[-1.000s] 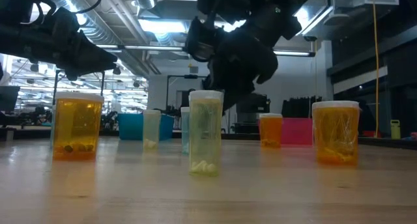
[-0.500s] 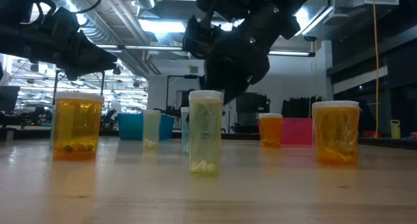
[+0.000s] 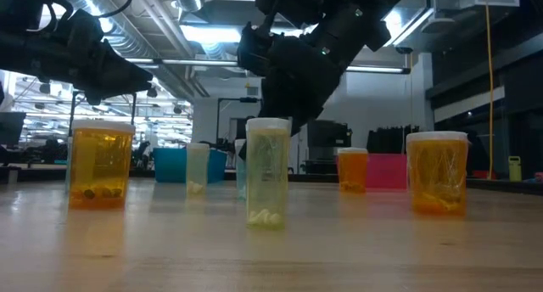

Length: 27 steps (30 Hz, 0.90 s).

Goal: Pick and place medicine bottles into bin by pill shape (circle, oval)
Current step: Put the small blue pill bottle into the red bin

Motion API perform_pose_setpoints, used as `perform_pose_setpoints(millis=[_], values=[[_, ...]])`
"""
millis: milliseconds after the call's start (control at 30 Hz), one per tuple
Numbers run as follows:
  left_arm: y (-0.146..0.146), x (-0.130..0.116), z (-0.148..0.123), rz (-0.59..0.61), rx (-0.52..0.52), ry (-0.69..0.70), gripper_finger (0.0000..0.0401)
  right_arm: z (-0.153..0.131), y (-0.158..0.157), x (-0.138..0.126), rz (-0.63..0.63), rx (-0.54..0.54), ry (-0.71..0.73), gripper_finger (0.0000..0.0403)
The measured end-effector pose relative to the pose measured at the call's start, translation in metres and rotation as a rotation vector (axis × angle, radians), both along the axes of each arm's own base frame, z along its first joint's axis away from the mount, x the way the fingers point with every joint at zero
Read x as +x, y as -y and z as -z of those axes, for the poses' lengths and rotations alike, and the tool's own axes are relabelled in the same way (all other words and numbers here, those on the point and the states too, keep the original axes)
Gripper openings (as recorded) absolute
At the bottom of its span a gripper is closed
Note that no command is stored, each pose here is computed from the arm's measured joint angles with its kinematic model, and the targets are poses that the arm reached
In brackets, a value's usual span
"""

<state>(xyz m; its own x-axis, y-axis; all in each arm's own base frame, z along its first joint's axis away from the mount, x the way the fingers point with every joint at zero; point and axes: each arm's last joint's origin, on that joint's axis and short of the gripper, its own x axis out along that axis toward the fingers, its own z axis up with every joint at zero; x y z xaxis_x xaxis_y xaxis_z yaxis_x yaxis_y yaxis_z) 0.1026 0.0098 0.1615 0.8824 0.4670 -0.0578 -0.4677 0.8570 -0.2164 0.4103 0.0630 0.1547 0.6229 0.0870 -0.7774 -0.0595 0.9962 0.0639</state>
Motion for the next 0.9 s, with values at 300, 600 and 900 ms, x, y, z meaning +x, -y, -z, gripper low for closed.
perform_pose_setpoints(millis=[300,600,900], values=[[0.000,0.000,0.000,0.000,0.000,0.000,0.0147,-0.025,0.014,-0.005,0.108,-0.037,-0.007,0.0120],[0.000,0.000,0.000,0.000,-0.001,0.001,0.0147,-0.092,0.046,-0.049,0.284,-0.218,-0.034,0.0118],[0.000,0.000,0.000,0.000,-0.001,0.000,0.0147,-0.118,0.109,-0.117,0.620,-0.417,-0.050,0.0116]])
